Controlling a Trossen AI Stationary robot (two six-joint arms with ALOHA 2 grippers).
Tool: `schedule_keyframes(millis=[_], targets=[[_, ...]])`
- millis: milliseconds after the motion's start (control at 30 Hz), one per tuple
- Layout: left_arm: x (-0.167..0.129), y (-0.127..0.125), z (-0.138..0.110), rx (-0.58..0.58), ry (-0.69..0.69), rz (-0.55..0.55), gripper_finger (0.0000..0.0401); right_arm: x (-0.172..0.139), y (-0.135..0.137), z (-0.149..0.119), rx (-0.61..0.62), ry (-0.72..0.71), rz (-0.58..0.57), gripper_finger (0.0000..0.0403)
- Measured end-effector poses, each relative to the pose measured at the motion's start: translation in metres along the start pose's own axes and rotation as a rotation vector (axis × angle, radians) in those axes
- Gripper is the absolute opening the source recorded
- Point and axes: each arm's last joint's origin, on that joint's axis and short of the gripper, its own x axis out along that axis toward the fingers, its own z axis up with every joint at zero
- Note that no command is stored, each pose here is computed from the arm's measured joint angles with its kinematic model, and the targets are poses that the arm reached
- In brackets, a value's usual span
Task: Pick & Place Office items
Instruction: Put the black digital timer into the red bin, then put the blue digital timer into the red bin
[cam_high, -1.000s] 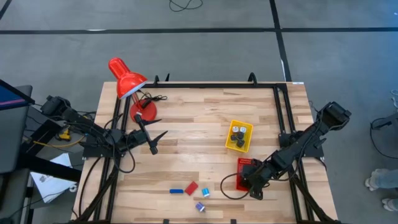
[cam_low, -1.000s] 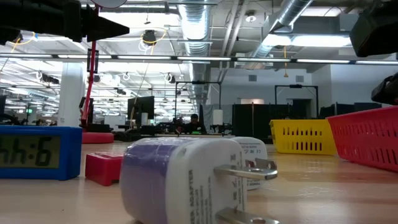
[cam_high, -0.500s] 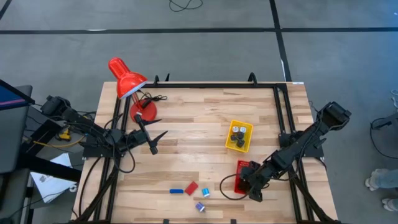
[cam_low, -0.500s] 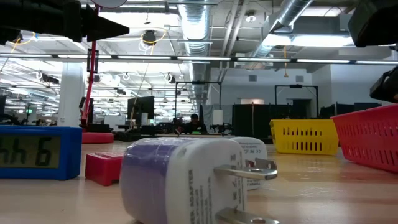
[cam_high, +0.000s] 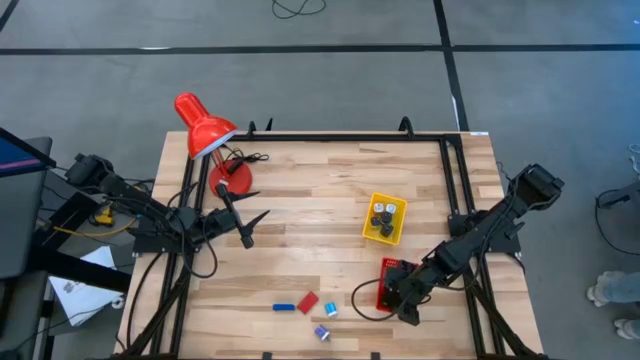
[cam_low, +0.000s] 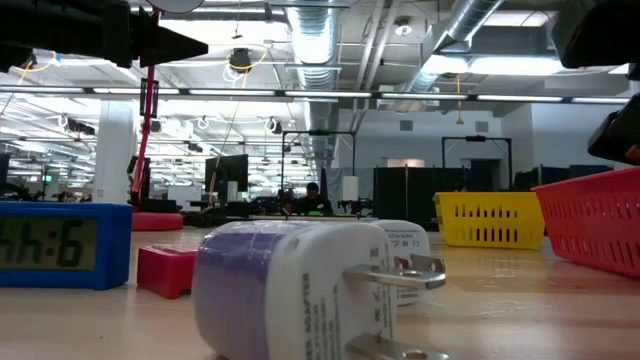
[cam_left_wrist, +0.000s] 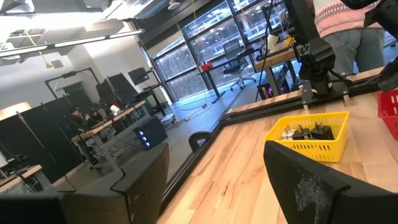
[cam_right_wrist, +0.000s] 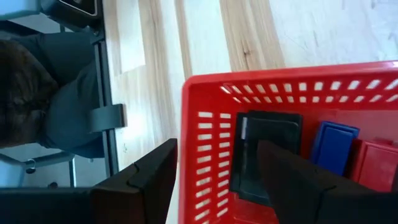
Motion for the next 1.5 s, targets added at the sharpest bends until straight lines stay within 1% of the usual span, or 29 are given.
schedule_keyframes(millis=[267, 333, 533, 667, 733, 833, 900, 967, 1067, 1167, 1267, 1333, 1400, 1433, 1500], targets=[[0.0, 0.0, 0.0, 0.0, 0.0, 0.0, 0.0255, 0.0, 0.0, 0.0, 0.008, 0.0, 0.001, 0.0214], [0.0, 0.0, 0.0, 0.0, 0.0, 0.0, 0.0255, -0.001, 0.0, 0.0, -0.007, 0.001, 0.004, 0.0214], [0.0, 0.0, 0.0, 0.0, 0.0, 0.0, 0.0255, -0.009, 0.003, 0.002, -0.018, -0.019, 0.032, 0.0214], [0.0, 0.0, 0.0, -0.002, 0.0, 0.0, 0.0255, -0.013, 0.001, 0.007, -0.003, -0.039, 0.039, 0.0214], [0.0, 0.0, 0.0, -0.031, -0.001, 0.0, 0.0255, -0.014, -0.001, 0.011, 0.013, -0.053, 0.037, 0.0214], [0.0, 0.0, 0.0, -0.12, -0.003, -0.006, 0.0255, -0.015, -0.007, 0.021, 0.034, -0.093, 0.038, 0.0214], [0.0, -0.001, 0.001, -0.189, -0.021, -0.042, 0.0255, -0.016, -0.011, 0.032, 0.033, -0.14, 0.051, 0.0214], [0.0, -0.003, 0.002, -0.232, -0.051, -0.112, 0.0255, -0.017, -0.016, 0.043, 0.041, -0.19, 0.062, 0.0214], [-0.001, -0.006, 0.004, -0.253, -0.106, -0.242, 0.0255, -0.02, -0.022, 0.057, 0.026, -0.258, 0.075, 0.0214], [-0.003, -0.01, 0.006, -0.253, -0.167, -0.381, 0.0255, -0.022, -0.026, 0.066, -0.017, -0.311, 0.078, 0.0214], [-0.004, -0.013, 0.008, -0.287, -0.207, -0.5, 0.0255, -0.024, -0.031, 0.073, -0.077, -0.367, 0.036, 0.0214], [-0.005, -0.013, 0.008, -0.35, -0.201, -0.536, 0.0255, -0.025, -0.034, 0.075, -0.091, -0.398, -0.003, 0.0214], [-0.005, -0.014, 0.007, -0.438, -0.163, -0.553, 0.0255, -0.026, -0.037, 0.078, -0.08, -0.419, -0.03, 0.0214], [-0.005, -0.016, 0.005, -0.457, -0.133, -0.564, 0.0255, -0.026, -0.038, 0.079, -0.076, -0.425, -0.038, 0.0214], [-0.004, -0.02, 0.001, -0.435, -0.042, -0.595, 0.0255, -0.027, -0.041, 0.081, -0.066, -0.433, -0.049, 0.0214]])
